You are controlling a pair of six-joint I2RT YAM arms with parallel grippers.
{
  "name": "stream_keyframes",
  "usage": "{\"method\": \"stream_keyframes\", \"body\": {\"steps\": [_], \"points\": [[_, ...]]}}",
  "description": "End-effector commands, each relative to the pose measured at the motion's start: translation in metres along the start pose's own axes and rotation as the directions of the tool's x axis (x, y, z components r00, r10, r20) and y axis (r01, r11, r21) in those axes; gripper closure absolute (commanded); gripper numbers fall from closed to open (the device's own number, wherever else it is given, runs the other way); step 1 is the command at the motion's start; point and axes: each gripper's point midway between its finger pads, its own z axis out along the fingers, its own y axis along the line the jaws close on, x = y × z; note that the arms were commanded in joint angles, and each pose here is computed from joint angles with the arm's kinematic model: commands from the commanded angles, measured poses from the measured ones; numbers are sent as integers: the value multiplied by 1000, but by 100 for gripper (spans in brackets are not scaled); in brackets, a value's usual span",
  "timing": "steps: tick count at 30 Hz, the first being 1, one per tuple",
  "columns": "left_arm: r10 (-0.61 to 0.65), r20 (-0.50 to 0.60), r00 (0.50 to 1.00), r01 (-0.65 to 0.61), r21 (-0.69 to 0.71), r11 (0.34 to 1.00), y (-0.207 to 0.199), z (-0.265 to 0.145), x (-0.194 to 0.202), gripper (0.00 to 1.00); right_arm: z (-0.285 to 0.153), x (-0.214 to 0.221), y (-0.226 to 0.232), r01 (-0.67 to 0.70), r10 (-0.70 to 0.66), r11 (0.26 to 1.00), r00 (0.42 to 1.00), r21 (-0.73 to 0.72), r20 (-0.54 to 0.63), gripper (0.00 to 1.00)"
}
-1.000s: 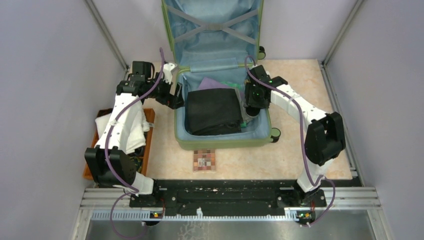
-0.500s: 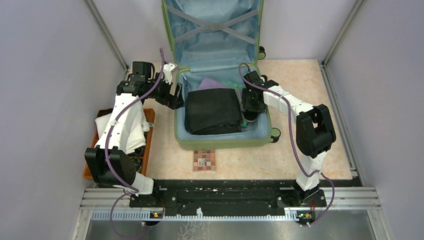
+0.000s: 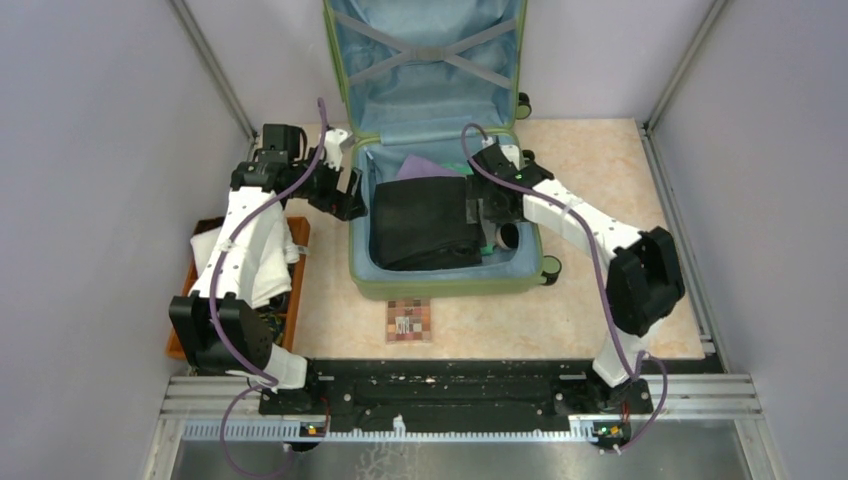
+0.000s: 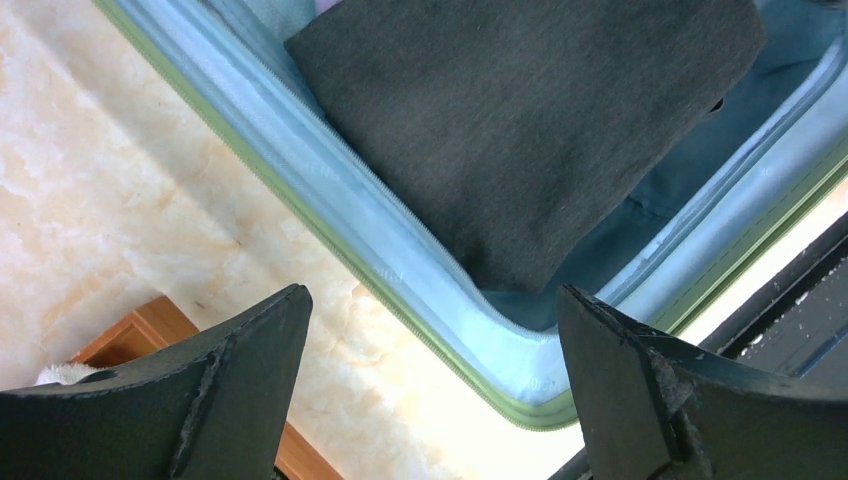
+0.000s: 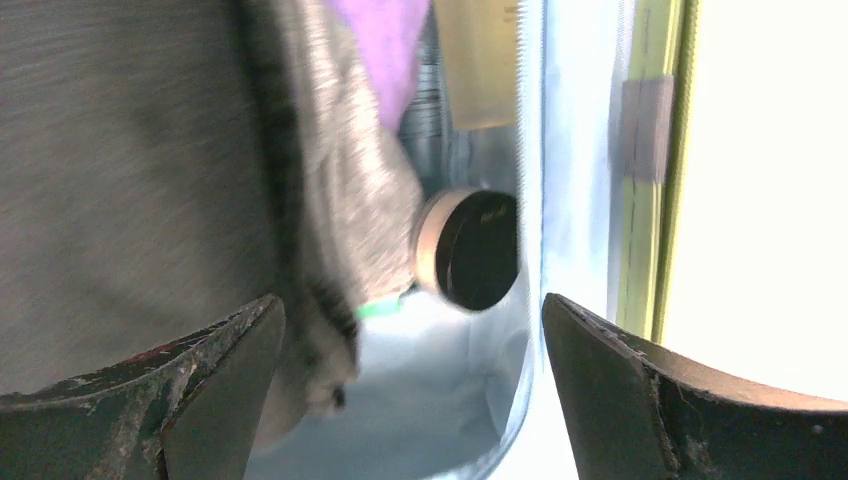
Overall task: Pack the luggage
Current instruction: Place the makeup in the luggage, then move the luggage to the center of the board.
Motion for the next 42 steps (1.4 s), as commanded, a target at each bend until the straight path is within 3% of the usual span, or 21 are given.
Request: {"method": "stream_keyframes", "body": {"steps": [1,6,13,18,24,30,34,42], "points": [[24,17,1000,-24,-5,1000,-1,-25,-2,2,-93,-32,18,5,13,996,979,-87,205,1],[20,-16,1000,-21,-61,998,13,-47,19,2,-126,31,72,99,-54,965,981,-245,184,1],[57,-79,995,-61,-46,997,-8,-66,60,2,-146,155,138,253,-226,853,967,-457,115,4],[123,-131,984,-126,-13,992,-25,-69,101,2,-135,193,153,257,-251,820,965,-512,82,2],[146,-153,977,-154,-39,987,-22,-54,138,1,-104,172,167,284,-262,831,958,-478,116,2],[190,-133,973,-192,3,981,-23,-42,145,2,-71,120,175,197,-143,837,979,-511,144,1],[249,-105,963,-253,-27,967,-14,-35,144,1,-54,94,185,197,-138,834,979,-515,150,1],[309,-116,944,-317,-65,946,-6,-30,155,1,-16,81,186,196,-151,869,979,-454,134,2]]}}
